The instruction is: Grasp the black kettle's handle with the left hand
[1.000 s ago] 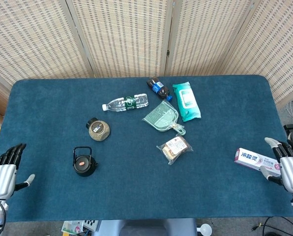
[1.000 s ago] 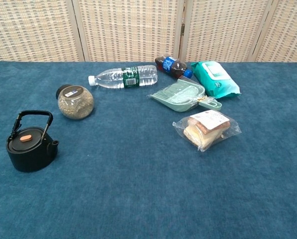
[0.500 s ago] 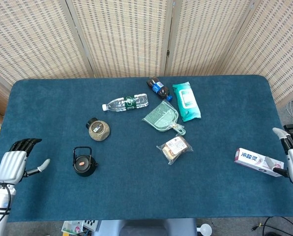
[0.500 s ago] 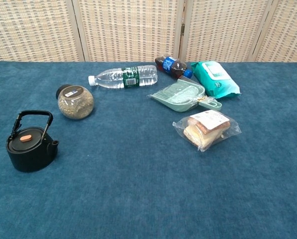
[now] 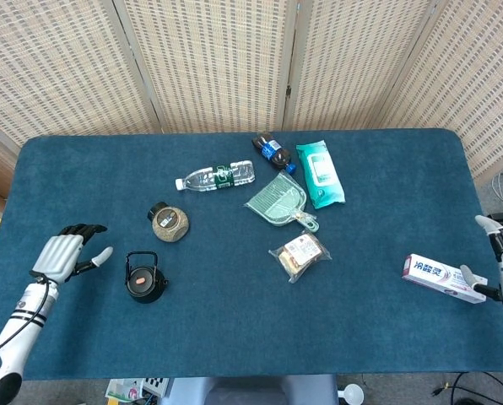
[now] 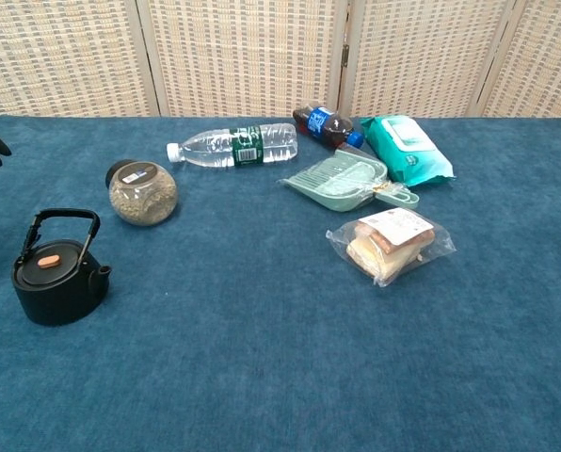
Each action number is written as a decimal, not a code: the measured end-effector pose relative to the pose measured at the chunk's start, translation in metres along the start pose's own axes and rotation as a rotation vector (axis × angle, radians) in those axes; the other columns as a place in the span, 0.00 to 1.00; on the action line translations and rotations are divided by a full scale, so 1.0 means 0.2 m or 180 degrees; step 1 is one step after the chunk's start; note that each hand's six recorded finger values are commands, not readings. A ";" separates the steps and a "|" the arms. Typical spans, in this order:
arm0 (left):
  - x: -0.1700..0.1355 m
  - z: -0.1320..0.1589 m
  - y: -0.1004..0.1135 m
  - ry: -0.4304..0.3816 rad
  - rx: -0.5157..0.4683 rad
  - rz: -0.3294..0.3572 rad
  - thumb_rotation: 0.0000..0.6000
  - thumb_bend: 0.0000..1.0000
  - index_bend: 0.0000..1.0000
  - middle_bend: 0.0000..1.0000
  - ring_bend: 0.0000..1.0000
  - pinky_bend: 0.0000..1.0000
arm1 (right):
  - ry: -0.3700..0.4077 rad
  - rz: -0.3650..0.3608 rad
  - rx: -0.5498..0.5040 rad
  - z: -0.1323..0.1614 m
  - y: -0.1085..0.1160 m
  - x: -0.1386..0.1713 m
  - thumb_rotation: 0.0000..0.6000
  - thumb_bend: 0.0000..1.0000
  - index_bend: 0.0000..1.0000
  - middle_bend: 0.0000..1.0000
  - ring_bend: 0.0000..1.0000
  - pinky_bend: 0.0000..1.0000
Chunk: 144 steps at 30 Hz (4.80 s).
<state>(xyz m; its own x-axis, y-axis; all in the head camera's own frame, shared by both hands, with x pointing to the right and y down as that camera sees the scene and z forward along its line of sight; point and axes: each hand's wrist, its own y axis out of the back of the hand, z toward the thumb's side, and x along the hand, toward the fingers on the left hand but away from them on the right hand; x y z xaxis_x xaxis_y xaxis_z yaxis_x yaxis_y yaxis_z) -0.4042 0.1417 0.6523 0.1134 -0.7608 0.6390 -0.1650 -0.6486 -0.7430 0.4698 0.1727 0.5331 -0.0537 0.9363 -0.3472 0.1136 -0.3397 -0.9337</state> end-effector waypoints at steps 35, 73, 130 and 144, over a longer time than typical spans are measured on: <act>0.16 0.27 -0.20 -0.0333 -0.0031 -0.0687 0.00 0.13 0.29 0.44 0.26 0.13 | -0.0139 0.0078 -0.0105 -0.06 -0.03 0.06 1.00 0.28 0.12 0.18 0.14 0.03; -0.20 0.46 -0.08 -0.0755 0.0152 -0.0326 0.39 0.13 0.32 0.48 0.28 0.13 | -0.0140 0.0062 -0.0160 -0.08 -0.03 0.08 1.00 0.28 0.12 0.18 0.14 0.03; -0.11 0.30 -0.23 -0.0683 0.1348 -0.0459 1.00 0.13 0.00 0.06 0.03 0.09 | -0.0162 -0.0209 -0.0058 -0.08 0.09 0.05 1.00 0.28 0.12 0.18 0.14 0.03; 0.02 0.33 -0.23 -0.0699 0.1370 -0.0443 1.00 0.13 0.00 0.06 0.03 0.09 | -0.0215 -0.0220 -0.0067 -0.11 0.09 0.07 1.00 0.28 0.12 0.18 0.14 0.03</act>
<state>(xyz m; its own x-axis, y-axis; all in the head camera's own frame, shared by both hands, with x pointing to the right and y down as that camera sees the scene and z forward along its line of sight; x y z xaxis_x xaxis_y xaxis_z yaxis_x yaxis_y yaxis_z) -0.3317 0.1669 0.6762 0.3168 -0.6228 0.7153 0.2803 -0.6590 -0.6979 0.4936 0.1823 0.5140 -0.1289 0.9490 -0.2877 0.1280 -0.2718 -0.9538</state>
